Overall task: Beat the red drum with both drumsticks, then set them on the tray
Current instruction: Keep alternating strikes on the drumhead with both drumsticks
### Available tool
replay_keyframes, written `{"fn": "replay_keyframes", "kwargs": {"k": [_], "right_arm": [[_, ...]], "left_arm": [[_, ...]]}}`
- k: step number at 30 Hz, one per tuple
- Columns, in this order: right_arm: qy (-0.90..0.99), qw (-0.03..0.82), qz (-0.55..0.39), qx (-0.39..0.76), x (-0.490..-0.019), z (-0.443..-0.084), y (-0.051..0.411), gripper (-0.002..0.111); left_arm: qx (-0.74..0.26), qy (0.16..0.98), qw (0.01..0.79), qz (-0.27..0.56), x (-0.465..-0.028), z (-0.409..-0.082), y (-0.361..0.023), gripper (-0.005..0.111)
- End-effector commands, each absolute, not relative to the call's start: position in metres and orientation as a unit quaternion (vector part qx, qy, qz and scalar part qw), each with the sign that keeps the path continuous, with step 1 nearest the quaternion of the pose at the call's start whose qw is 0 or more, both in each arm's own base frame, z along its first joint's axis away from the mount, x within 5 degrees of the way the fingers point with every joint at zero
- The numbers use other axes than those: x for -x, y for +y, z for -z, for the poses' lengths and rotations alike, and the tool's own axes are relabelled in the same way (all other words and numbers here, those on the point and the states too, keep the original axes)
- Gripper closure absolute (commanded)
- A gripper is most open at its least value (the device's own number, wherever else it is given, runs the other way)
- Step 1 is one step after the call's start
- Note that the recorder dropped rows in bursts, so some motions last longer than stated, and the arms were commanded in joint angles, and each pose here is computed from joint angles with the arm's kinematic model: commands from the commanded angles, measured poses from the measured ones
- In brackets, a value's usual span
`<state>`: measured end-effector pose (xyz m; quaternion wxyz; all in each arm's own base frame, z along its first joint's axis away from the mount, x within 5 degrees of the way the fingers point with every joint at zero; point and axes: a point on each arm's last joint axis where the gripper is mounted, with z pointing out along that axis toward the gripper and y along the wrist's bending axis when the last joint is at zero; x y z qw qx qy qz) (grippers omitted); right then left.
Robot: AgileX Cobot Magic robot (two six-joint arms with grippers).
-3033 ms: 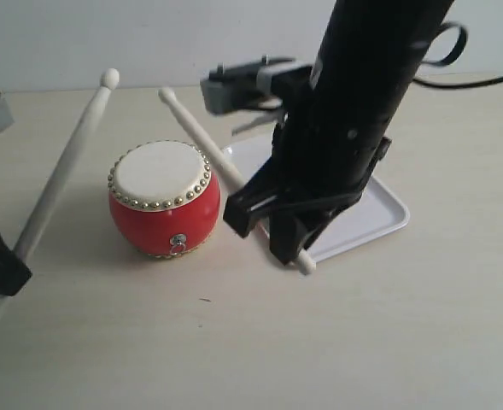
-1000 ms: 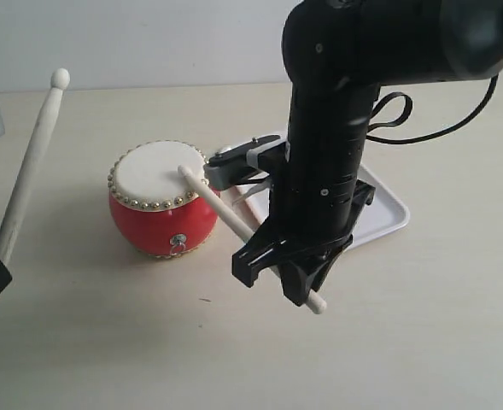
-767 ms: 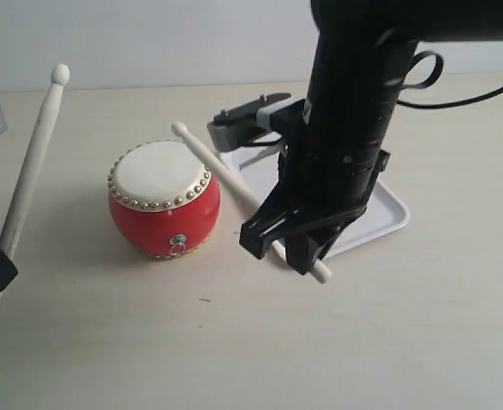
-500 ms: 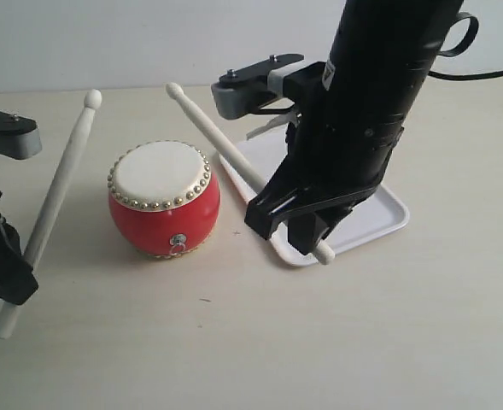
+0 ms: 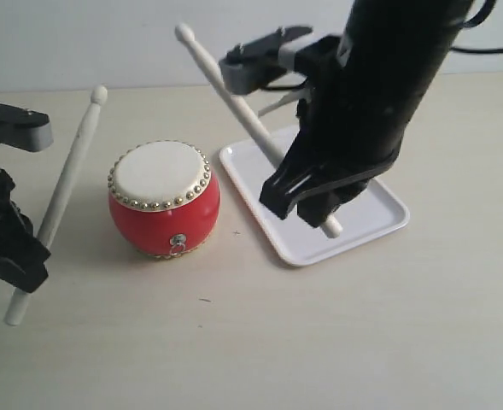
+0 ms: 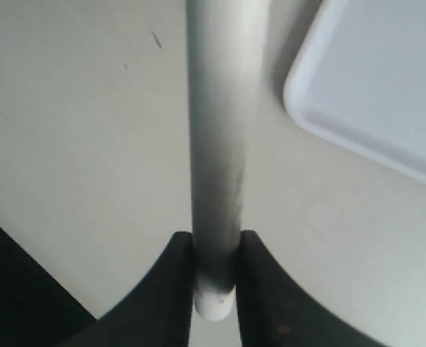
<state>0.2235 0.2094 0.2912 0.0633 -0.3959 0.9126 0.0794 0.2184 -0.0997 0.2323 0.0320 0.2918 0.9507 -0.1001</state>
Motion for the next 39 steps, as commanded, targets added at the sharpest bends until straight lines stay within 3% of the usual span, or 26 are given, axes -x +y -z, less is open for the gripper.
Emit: {"fn": "replay_keyframes", "kwargs": {"k": [1,4,8,13,19,22,27,31,34,39], "right_arm": [[0.908,0.122,-0.094,0.39,-0.206,-0.328,0.194,0.108],[0.909,0.126,-0.096,0.386,-0.205,-0.331,0.193,0.108],[0.911,0.112,-0.097,0.385,-0.205,-0.324,0.194,0.108],[0.91,-0.013,-0.113,0.399,-0.218,-0.257,0.219,0.108],[0.903,-0.137,-0.082,0.399,-0.236,-0.172,0.236,0.108],[0.901,-0.166,-0.073,0.395,-0.238,-0.151,0.238,0.108],[0.904,-0.138,-0.105,0.391,-0.233,-0.176,0.239,0.108],[0.904,-0.066,-0.115,0.408,-0.226,-0.223,0.23,0.108],[0.903,-0.006,-0.109,0.417,-0.218,-0.258,0.218,0.108],[0.905,0.044,-0.093,0.412,-0.211,-0.285,0.204,0.108]], "left_arm": [[-0.296,0.946,-0.081,0.104,-0.238,-0.188,-0.111,0.107],[-0.293,0.93,-0.187,0.12,-0.246,-0.154,-0.117,0.107],[-0.317,0.93,-0.122,0.143,-0.243,-0.189,-0.119,0.107],[-0.31,0.94,0.024,0.139,-0.196,-0.252,-0.1,0.107],[-0.296,0.943,0.084,0.128,-0.155,-0.255,-0.082,0.107],[-0.29,0.945,0.077,0.127,-0.144,-0.247,-0.077,0.107],[-0.288,0.947,0.075,0.123,-0.14,-0.242,-0.075,0.107],[-0.28,0.947,0.098,0.124,-0.151,-0.239,-0.079,0.107],[-0.279,0.95,0.072,0.123,-0.166,-0.232,-0.085,0.107],[-0.294,0.946,0.026,0.133,-0.204,-0.222,-0.102,0.107]]}}
